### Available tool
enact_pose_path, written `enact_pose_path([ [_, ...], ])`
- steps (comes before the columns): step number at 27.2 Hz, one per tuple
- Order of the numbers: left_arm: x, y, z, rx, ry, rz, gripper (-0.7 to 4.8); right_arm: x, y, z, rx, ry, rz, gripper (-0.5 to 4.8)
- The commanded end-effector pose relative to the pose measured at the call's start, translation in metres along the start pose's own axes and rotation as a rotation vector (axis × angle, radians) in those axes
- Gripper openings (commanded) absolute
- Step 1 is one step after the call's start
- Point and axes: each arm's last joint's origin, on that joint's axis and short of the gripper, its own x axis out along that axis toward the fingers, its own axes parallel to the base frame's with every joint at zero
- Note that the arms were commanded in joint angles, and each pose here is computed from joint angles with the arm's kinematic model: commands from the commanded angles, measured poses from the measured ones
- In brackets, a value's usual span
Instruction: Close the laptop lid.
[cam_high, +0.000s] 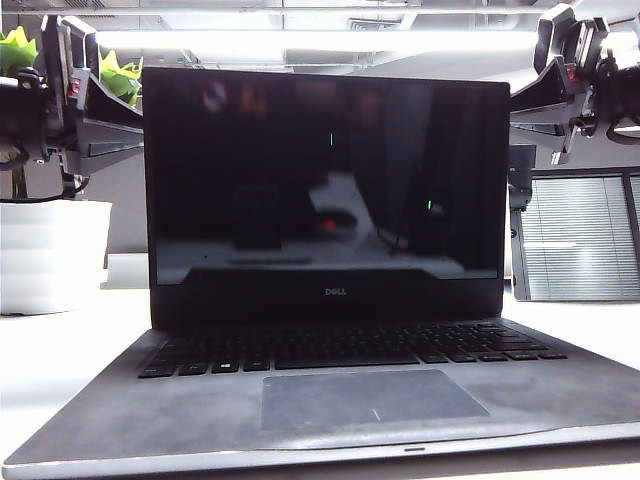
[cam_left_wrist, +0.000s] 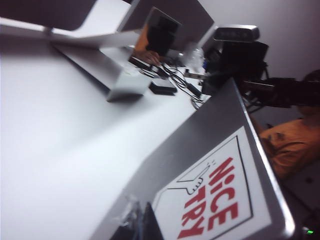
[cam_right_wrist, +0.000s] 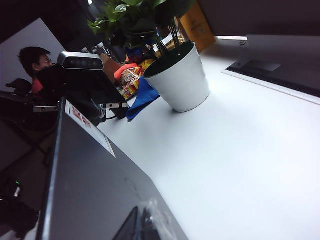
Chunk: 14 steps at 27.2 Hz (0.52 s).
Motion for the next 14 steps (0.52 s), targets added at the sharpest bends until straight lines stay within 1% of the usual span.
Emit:
enact_pose_path([
  [1, 0.006, -0.006, -0.003, -0.052, 0.066, -0.106, -0.05, 0.001, 0.002, 0.003, 0.072, 0.004, 0.027, -0.01],
  [3, 0.006, -0.005, -0.004, -0.088, 0.077, -0.112, -0.05, 0.001, 0.002, 0.001, 0.121, 0.009, 0.032, -0.01],
  [5, 0.005, -0.005, -0.006, -0.109, 0.094, -0.130, -0.05, 0.000, 0.002, -0.003, 0.176, 0.021, 0.054, -0.01],
  [9, 0.005, -0.004, -0.010, -0.166, 0.119, -0.139, -0.05, 0.000, 0.002, -0.012, 0.294, 0.038, 0.057, -0.01],
  [14, 0.005, -0.003, -0.014, -0.220, 0.140, -0.145, -0.05, 0.000, 0.004, -0.019, 0.383, 0.051, 0.076, -0.01],
])
